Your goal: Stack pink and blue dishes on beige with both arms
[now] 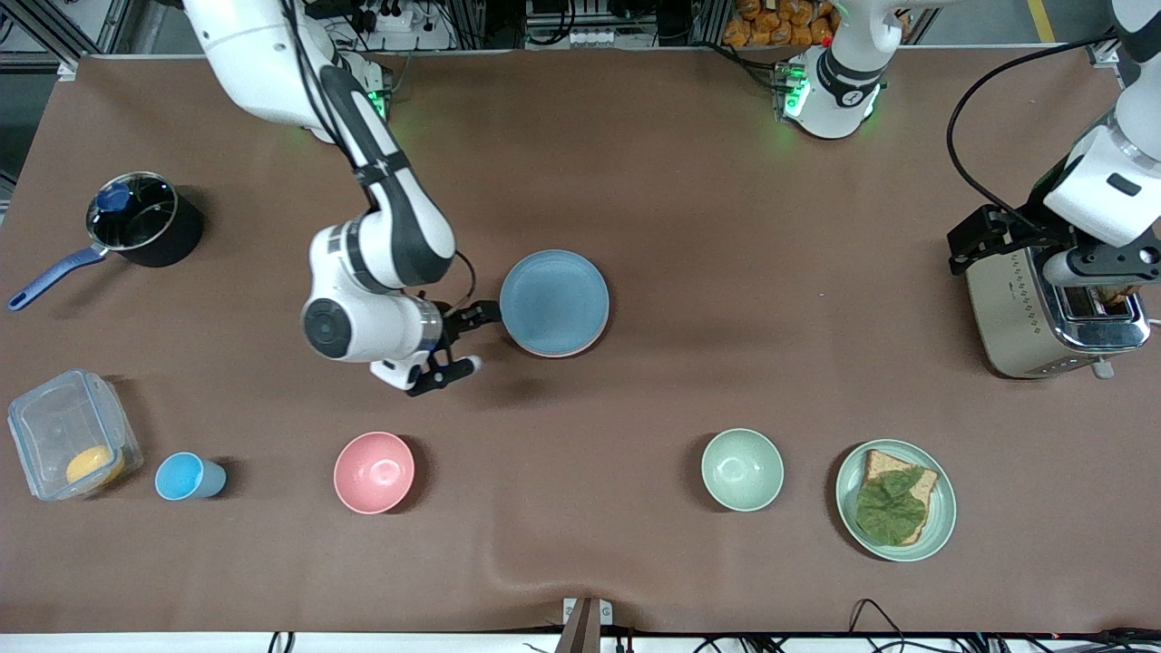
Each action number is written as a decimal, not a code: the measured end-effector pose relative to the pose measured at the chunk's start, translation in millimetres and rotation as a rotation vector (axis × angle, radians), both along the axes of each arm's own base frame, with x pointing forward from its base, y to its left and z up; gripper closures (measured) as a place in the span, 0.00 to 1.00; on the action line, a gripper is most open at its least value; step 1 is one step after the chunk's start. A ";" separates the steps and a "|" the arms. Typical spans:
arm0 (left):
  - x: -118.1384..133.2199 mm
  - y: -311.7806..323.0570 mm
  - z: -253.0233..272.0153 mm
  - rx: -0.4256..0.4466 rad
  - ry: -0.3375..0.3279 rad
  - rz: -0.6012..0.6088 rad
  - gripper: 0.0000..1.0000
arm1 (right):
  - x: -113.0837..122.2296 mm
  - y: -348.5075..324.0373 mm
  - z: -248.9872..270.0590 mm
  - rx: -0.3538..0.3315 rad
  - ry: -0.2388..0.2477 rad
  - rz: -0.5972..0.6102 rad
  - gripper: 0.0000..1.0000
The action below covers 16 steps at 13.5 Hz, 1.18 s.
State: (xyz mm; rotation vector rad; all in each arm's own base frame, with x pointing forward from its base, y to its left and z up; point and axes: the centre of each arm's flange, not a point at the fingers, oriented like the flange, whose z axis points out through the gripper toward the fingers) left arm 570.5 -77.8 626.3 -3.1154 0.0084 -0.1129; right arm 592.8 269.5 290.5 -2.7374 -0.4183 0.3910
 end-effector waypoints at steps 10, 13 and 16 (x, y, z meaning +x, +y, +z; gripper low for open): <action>-0.9 -0.8 2.0 0.000 0.003 -0.001 0.00 | -2.7 -169.3 261.6 -0.220 -0.144 0.010 0.00; -1.3 -1.5 1.9 0.001 0.006 -0.003 0.00 | -15.5 -238.9 309.1 -0.248 -0.217 -0.081 0.00; -1.6 -0.6 1.6 0.001 0.010 -0.001 0.00 | -31.2 -277.8 313.7 -0.297 -0.275 -0.133 0.00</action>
